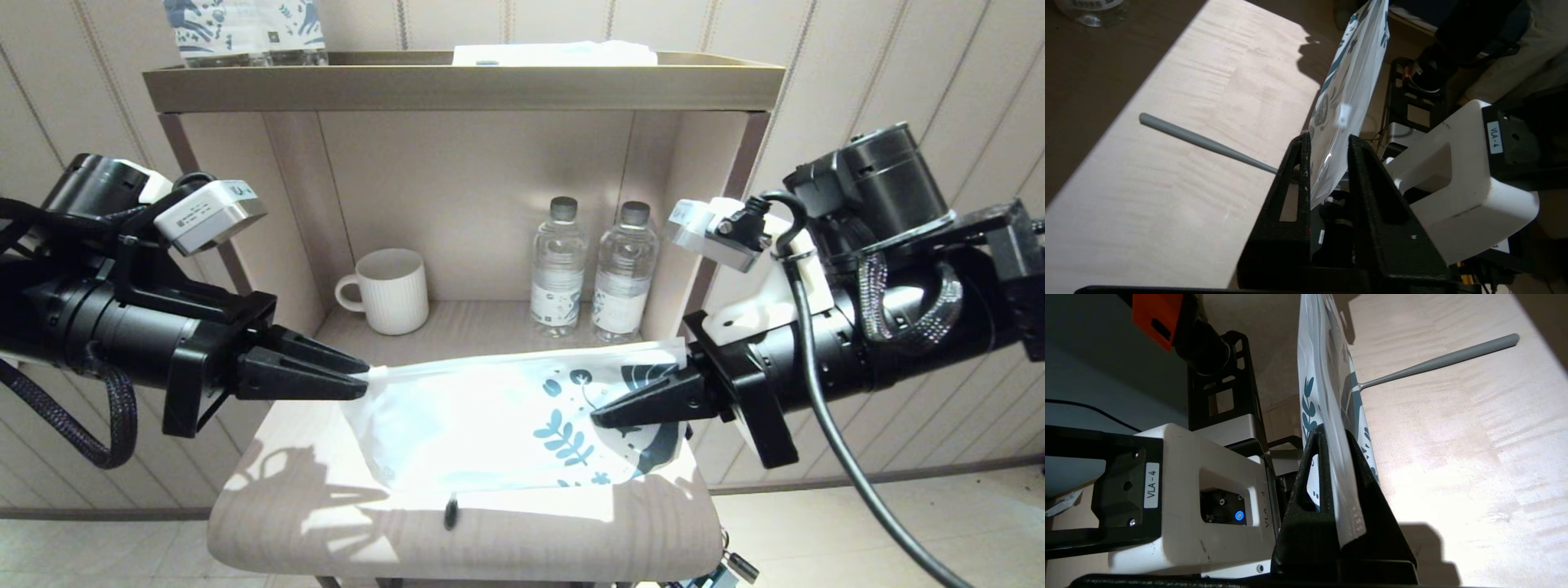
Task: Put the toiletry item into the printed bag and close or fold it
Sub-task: Open the storage bag, then hand it to the other hand
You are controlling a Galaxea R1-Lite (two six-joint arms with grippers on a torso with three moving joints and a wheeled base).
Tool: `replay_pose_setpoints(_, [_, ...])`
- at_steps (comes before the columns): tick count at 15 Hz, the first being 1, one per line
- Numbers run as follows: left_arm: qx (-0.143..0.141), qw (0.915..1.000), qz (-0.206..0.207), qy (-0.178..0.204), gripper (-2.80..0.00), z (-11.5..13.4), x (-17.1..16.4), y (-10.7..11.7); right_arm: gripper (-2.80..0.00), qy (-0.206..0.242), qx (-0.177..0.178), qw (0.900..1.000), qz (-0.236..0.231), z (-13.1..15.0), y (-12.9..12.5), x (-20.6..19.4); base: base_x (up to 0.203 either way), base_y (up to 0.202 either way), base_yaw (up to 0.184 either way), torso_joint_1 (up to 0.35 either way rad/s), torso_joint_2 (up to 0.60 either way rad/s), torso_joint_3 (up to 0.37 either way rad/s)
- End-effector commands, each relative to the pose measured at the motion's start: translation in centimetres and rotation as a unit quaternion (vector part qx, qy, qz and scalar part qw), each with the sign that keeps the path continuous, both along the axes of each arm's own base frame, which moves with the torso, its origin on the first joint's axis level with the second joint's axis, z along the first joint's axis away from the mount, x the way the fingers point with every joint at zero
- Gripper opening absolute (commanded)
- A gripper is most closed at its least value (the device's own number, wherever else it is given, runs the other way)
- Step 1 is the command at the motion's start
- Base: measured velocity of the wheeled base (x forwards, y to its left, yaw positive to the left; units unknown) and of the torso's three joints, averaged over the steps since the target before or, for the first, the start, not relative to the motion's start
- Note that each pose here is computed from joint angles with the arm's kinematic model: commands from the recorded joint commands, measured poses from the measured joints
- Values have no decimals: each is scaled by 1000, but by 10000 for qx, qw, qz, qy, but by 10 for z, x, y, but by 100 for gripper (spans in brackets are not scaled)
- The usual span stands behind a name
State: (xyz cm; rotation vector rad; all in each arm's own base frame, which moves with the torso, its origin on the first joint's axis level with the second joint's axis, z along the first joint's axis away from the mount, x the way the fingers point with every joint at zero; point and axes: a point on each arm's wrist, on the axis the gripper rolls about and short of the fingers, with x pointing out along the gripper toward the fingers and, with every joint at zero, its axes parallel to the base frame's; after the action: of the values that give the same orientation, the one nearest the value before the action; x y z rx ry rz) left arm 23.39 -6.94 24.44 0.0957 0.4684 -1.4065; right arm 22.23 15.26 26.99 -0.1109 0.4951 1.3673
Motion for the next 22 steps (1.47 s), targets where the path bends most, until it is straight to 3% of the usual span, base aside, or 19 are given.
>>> replay_pose_setpoints(1, [-21, 10000, -53, -5, 0, 0, -4, 0, -280, 35, -10, 10000, 41, -1, 1, -1, 0, 0, 0, 0, 0, 0])
replay_pose_setpoints(8, [-134, 9988, -285, 363, 0, -20, 2, -7, -280, -28, 114, 9998, 140, 3, 1, 0, 0, 0, 0, 0, 0, 0])
replay_pose_setpoints(14, [-152, 9989, -300, 314, 0, -24, 8, -9, -280, -173, 238, 9993, 223, 6, 7, -1, 0, 0, 0, 0, 0, 0])
replay_pose_setpoints(15, [-142, 9990, -295, 304, -49, -24, 7, -8, -280, -159, 220, 9994, 228, 4, 7, -1, 0, 0, 0, 0, 0, 0])
replay_pose_setpoints(16, [-129, 9990, -289, 304, -280, -24, 6, -8, -280, -150, 209, 9994, 233, 2, 7, -1, 0, 0, 0, 0, 0, 0])
replay_pose_setpoints(22, [-146, 9991, -308, 266, -280, -25, 6, -8, -280, -113, 203, 9993, 277, -1, 8, 1, 0, 0, 0, 0, 0, 0])
